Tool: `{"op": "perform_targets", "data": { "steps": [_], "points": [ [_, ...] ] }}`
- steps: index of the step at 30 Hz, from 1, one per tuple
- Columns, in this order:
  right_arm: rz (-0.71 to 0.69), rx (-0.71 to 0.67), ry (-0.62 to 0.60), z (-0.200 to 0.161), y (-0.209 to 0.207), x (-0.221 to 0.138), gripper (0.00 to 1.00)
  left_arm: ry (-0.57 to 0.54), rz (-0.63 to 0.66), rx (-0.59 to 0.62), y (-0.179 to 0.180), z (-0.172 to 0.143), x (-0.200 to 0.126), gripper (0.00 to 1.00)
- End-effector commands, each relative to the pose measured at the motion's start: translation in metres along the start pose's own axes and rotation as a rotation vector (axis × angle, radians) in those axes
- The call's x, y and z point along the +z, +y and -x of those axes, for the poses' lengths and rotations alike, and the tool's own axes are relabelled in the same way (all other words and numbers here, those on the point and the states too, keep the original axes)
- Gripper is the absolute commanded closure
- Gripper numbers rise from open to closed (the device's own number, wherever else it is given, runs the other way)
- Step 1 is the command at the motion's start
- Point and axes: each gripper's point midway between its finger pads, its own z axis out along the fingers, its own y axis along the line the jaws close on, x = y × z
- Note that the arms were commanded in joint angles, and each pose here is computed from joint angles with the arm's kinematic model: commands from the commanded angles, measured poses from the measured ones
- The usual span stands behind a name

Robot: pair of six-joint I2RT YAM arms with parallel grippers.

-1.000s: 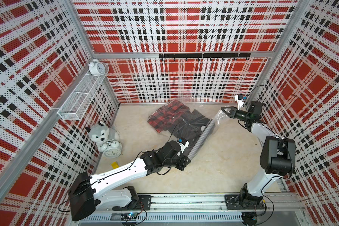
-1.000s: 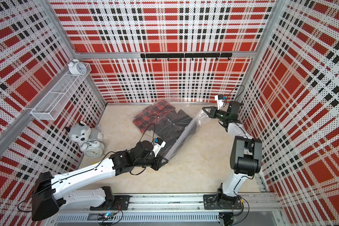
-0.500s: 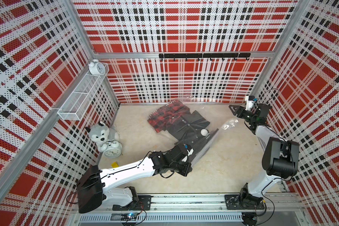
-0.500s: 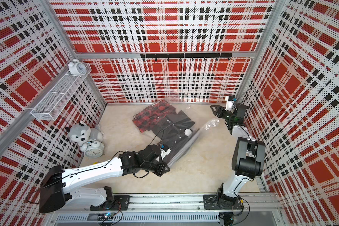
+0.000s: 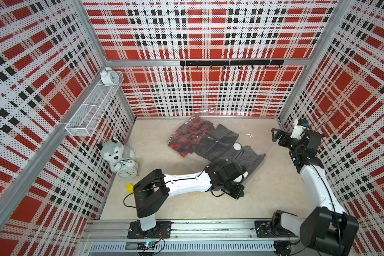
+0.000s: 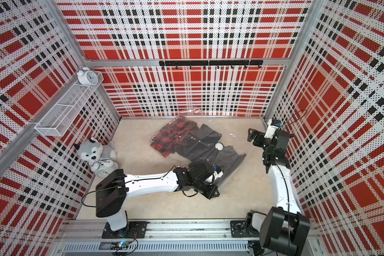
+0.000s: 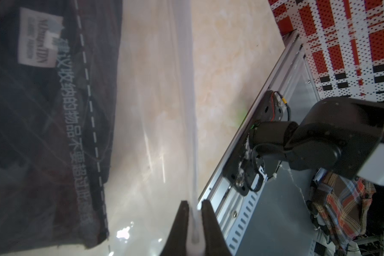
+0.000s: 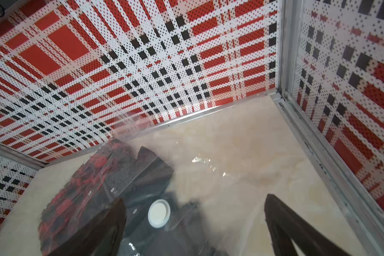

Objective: Place the folded shirt into the vacuum bag
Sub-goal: Close the vacuum bag at the center of the board, then adjust the vacuum bag at the center of the board.

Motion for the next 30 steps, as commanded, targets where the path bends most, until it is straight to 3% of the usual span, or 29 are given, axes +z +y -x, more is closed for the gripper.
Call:
{"op": "perform_targets", "data": {
  "steps": [1,7,11,13,15,18,22,30],
  "points": [
    [-0.058,0.03,0.022,-0.019,-0.01,-0.01,0.0,-0.074,-0.116,0.035,-0.023,0.036,0.021,1.0],
    [-0.136,0.059,0.028,-0.026,-0.021,-0.022,0.0,-0.22,-0.275,-0.015,-0.054,0.101,0.045,0.97],
    [-0.234,0.109,0.011,-0.022,-0.035,-0.029,0.0,-0.298,-0.397,-0.017,-0.082,0.133,0.041,0.53],
    [-0.26,0.121,0.015,-0.023,-0.039,-0.031,0.0,-0.32,-0.406,-0.001,-0.088,0.139,0.032,0.39],
    [-0.26,0.128,0.026,-0.024,-0.039,-0.03,0.0,-0.335,-0.397,0.003,-0.086,0.141,0.02,0.29],
    [-0.227,0.14,0.041,-0.027,-0.034,-0.028,0.0,-0.391,-0.379,0.014,-0.082,0.148,-0.015,0.2],
    [-0.169,0.153,0.059,-0.035,-0.026,-0.025,0.0,-0.485,-0.274,0.018,-0.049,0.159,-0.069,0.1],
    [0.049,0.142,0.175,-0.067,0.019,-0.004,0.0,-0.637,0.01,-0.051,0.08,0.195,-0.162,0.07]
  ]
}}
